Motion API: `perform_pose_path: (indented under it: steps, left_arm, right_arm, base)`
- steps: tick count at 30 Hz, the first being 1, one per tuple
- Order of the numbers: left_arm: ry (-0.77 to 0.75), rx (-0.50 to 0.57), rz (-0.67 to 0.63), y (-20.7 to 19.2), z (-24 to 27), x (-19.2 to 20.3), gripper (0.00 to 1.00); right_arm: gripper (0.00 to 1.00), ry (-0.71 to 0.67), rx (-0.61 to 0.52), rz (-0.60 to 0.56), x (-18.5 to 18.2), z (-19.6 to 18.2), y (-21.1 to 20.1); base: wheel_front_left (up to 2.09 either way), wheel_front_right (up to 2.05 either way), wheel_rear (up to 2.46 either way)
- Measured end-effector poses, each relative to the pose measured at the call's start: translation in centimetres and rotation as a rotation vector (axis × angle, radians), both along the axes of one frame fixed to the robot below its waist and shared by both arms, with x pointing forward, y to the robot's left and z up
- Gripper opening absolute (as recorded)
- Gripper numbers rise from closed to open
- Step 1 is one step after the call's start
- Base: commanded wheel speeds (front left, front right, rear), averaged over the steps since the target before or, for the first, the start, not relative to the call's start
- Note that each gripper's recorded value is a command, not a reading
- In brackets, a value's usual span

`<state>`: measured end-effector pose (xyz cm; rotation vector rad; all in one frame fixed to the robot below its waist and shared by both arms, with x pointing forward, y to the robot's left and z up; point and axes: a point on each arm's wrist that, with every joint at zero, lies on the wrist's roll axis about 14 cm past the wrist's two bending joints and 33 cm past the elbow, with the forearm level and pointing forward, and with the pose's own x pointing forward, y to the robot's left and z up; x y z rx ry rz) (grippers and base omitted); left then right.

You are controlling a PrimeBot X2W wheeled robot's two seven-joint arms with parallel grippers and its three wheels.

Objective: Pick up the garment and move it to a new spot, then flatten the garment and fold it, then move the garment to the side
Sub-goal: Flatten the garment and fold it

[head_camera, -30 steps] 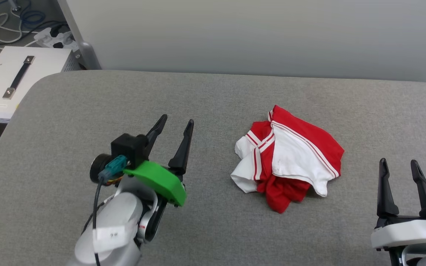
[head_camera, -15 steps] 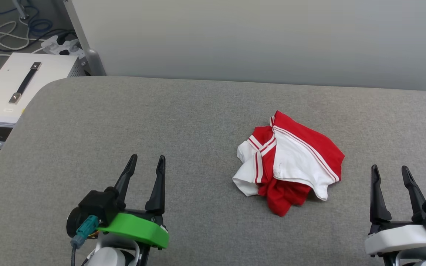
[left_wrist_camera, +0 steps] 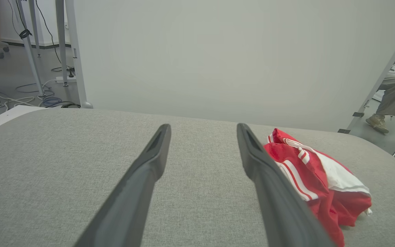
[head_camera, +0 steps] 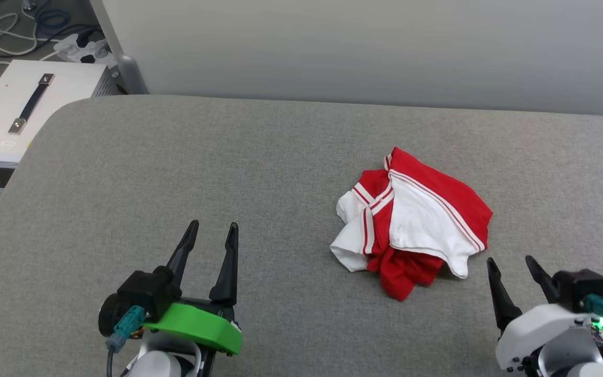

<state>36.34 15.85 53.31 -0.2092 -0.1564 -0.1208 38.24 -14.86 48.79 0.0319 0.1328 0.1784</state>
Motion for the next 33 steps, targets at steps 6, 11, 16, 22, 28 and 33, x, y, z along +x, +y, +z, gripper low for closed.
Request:
perform_pose_path:
  steps: [6, 11, 16, 22, 28, 33]
  left_arm:
    - [0.037, 0.002, 0.005, 0.2, -1.2, 0.6, 1.00]
    - [0.046, 0.006, 0.029, 0.9, -1.5, 1.5, 1.00]
    - [0.074, 0.011, 0.055, 1.8, -2.4, 1.7, 1.00]
    - [0.098, 0.018, 0.086, 2.9, -3.1, 1.9, 1.00]
    - [0.125, 0.016, 0.104, 3.6, -4.0, 2.1, 1.00]
    - [0.143, 0.016, 0.114, 3.9, -4.6, 2.2, 1.00]
  right_arm:
    - [1.00, 0.285, -0.048, 0.062, 2.2, -2.6, 0.3]
    - [1.00, 0.545, -0.069, 0.115, 3.1, -5.5, 1.0]
    - [1.00, 0.661, -0.093, 0.151, 3.8, -7.1, 1.7]
    - [1.00, 0.765, -0.114, 0.198, 3.6, -9.5, 2.9]
    - [1.00, 0.774, -0.132, 0.235, 4.8, -10.7, 3.9]
    - [0.00, 0.798, -0.157, 0.262, 4.8, -11.7, 4.4]
  base:
    - [0.00, 0.00, 0.00]
    - [0.00, 0.00, 0.00]
    - [0.00, 0.00, 0.00]
    - [0.00, 0.00, 0.00]
    - [0.00, 0.00, 0.00]
    - [0.00, 0.00, 0.00]
